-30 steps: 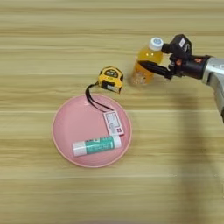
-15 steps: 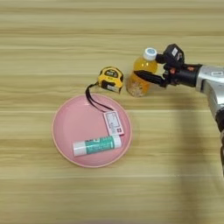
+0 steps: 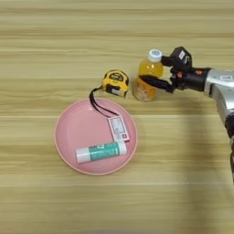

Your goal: Move the objects on the table

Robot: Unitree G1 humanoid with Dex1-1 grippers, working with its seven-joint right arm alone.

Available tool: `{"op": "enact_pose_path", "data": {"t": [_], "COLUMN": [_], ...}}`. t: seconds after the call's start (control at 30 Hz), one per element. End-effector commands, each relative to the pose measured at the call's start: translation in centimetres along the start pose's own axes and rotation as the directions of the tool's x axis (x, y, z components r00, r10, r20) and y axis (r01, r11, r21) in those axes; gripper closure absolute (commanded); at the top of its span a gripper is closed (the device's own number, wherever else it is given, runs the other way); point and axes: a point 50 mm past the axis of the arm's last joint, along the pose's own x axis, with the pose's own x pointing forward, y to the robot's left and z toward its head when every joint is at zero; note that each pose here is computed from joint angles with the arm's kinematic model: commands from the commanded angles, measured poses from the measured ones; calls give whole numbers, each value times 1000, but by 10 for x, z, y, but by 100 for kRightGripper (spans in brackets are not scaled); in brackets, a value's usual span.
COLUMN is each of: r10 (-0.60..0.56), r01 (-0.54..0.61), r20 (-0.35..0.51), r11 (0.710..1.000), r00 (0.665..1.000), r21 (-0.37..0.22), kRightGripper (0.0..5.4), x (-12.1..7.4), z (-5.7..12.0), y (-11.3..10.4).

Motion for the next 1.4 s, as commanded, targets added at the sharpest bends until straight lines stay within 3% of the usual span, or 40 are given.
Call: {"op": "enact_pose_path", "data": {"t": [0.03, 0.23, 0.6, 1.03, 1.2, 1.4], "r10": [-47, -46, -68, -45, 51, 184], "r01": [56, 57, 89, 134, 98, 2], "r20": [79, 87, 140, 336, 414, 426], "r11": [991, 990, 985, 959, 939, 916], "r00": [996, 995, 988, 941, 909, 886], "r21": [-124, -128, -151, -248, -331, -400], "kRightGripper": [75, 5, 5, 5, 5, 5], "x": [-1, -1, -2, -12, -14, -11], "z": [41, 43, 54, 93, 114, 124], "y": [-19, -18, -22, -20, -2, 31]}}
